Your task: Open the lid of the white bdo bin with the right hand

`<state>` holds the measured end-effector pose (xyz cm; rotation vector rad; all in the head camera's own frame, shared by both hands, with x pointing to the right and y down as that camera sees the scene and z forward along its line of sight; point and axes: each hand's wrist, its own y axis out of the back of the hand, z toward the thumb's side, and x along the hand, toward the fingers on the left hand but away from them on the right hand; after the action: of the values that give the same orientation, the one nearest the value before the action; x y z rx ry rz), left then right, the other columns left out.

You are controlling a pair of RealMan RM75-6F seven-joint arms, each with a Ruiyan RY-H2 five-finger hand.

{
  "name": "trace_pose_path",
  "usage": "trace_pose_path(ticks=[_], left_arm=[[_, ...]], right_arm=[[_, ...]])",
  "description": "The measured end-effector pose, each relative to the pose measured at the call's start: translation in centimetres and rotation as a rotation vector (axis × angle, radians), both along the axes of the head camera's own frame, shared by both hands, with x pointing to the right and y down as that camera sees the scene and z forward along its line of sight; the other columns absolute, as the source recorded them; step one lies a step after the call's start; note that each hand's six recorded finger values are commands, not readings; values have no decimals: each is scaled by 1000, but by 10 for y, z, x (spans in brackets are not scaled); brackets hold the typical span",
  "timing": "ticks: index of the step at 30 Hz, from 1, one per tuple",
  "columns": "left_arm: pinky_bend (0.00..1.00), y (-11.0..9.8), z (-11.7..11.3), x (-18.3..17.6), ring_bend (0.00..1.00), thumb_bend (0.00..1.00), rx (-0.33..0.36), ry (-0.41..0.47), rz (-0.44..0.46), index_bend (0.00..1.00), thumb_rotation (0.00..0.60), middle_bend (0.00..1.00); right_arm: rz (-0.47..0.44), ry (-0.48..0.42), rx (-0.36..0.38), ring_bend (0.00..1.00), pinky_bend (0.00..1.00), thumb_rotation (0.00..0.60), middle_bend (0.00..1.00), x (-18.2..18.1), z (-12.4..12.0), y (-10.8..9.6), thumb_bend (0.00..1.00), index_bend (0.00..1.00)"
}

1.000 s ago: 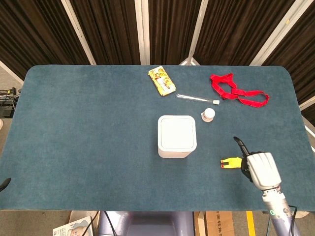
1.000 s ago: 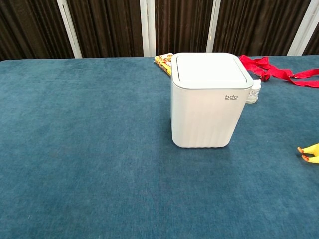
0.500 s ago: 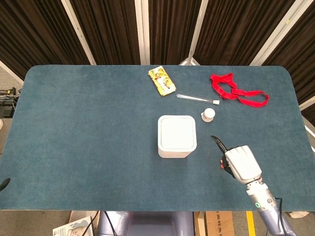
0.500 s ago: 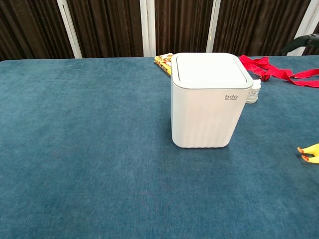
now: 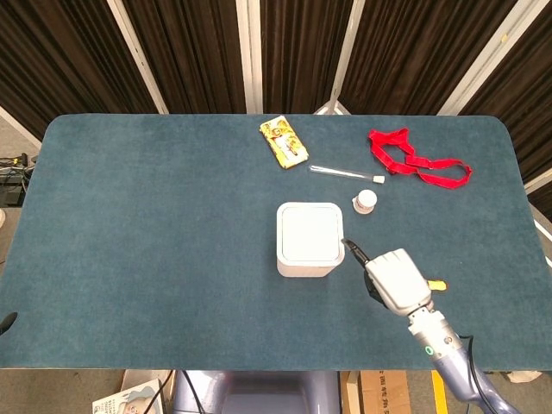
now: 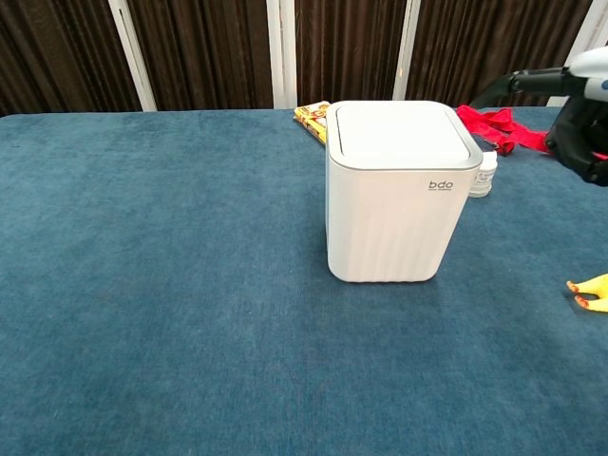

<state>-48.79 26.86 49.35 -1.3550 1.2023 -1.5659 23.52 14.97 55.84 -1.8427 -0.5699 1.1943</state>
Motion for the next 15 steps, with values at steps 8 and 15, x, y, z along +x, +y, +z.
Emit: trace_pose_path(ticks=[8, 15], left_arm=[[0, 0, 0, 0, 0, 46, 1, -1, -4, 106, 600, 0], [0, 0, 0, -1, 0, 46, 1, -1, -10, 106, 600, 0]], right_arm=[[-36, 8, -28, 805, 804, 600, 798, -13, 4, -1, 858, 135], [-50, 10, -44, 806, 804, 600, 798, -21, 9, 1, 858, 135]])
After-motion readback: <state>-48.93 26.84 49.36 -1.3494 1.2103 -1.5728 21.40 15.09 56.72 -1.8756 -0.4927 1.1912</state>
